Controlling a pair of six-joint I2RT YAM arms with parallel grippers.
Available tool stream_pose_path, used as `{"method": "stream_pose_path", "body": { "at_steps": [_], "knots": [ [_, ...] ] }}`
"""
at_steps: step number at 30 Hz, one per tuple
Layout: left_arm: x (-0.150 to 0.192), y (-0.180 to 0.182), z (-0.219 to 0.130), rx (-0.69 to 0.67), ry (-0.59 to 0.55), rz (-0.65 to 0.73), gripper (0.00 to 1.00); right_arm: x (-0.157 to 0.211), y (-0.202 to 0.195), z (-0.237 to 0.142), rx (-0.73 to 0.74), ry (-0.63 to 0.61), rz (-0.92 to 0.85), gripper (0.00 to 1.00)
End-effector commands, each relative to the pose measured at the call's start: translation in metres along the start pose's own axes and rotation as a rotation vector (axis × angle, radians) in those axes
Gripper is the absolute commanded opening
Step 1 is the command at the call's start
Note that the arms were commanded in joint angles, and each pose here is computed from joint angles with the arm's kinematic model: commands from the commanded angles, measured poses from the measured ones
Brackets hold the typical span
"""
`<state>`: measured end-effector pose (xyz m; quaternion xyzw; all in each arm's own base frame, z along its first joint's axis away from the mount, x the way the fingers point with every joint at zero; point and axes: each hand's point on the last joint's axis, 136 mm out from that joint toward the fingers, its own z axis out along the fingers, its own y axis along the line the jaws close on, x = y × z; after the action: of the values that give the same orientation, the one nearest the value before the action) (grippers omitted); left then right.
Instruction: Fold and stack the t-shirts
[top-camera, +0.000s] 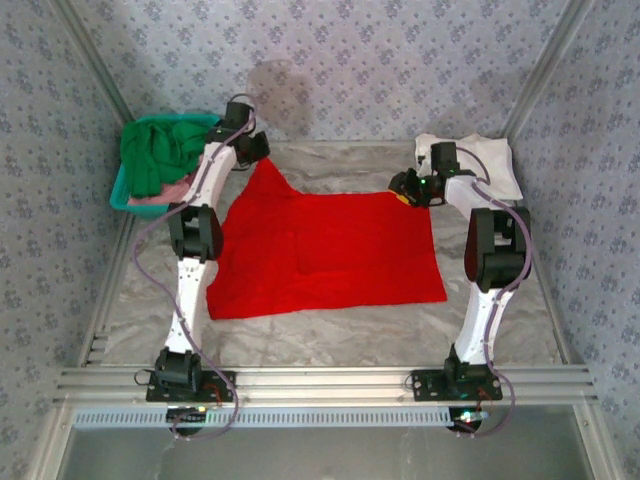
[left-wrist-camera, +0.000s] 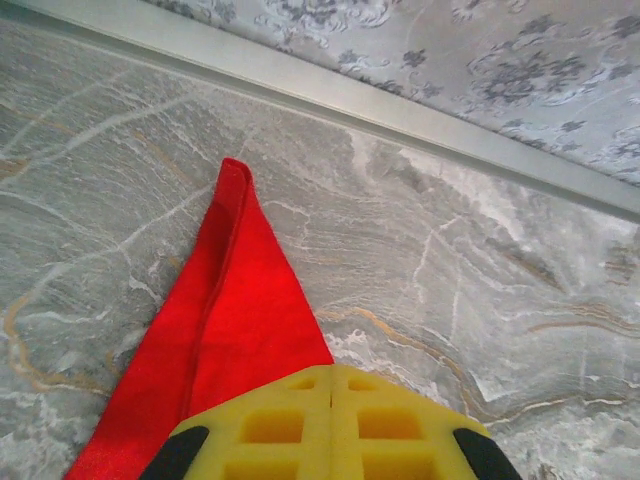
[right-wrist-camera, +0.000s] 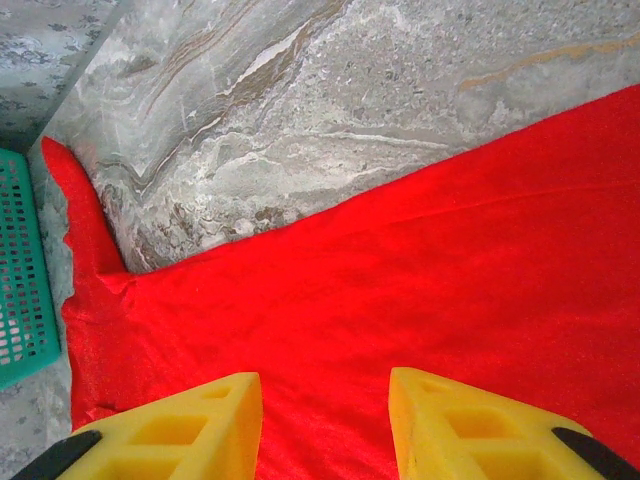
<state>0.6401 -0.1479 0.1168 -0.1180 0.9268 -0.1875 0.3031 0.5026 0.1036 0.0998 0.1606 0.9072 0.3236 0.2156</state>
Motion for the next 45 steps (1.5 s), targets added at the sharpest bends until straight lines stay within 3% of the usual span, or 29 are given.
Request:
{"method": "stream_pose_path", "body": {
  "at_steps": [1, 3, 4, 10, 23, 26, 30, 40, 45],
  "knots": [
    [-0.010, 0.001, -0.014, -0.006, -0.025, 0.006, 0.01, -0.009, 0.007, -0.001, -0.032, -0.007, 0.005, 0.41],
    [-0.005, 0.006, -0.007, -0.018, -0.012, 0.016, 0.33, -0.008, 0.007, -0.002, -0.033, -0.004, 0.003, 0.41],
    [-0.002, 0.008, -0.002, -0.023, -0.003, 0.015, 0.44, -0.008, 0.007, -0.002, -0.031, -0.003, 0.002, 0.41],
    [0.009, 0.018, 0.019, -0.027, 0.025, 0.010, 0.55, -0.009, 0.007, -0.002, -0.034, -0.003, 0.003, 0.41],
    [0.035, 0.027, 0.050, -0.012, 0.096, -0.010, 0.54, -0.007, 0.004, 0.002, -0.029, 0.007, 0.007, 0.41],
    [0.038, 0.026, 0.052, -0.011, 0.104, -0.004, 0.43, -0.007, 0.005, 0.003, -0.031, 0.008, 0.006, 0.41],
    [0.037, 0.021, 0.049, -0.004, 0.100, 0.001, 0.18, -0.006, 0.004, 0.004, -0.029, 0.012, 0.008, 0.41],
    [0.019, -0.003, 0.033, 0.049, 0.048, 0.013, 0.15, -0.005, 0.001, 0.007, -0.027, 0.017, 0.011, 0.41],
    [0.018, -0.009, 0.031, 0.070, 0.048, 0.014, 0.03, -0.005, 0.000, 0.008, -0.029, 0.019, 0.015, 0.41]
  ]
}}
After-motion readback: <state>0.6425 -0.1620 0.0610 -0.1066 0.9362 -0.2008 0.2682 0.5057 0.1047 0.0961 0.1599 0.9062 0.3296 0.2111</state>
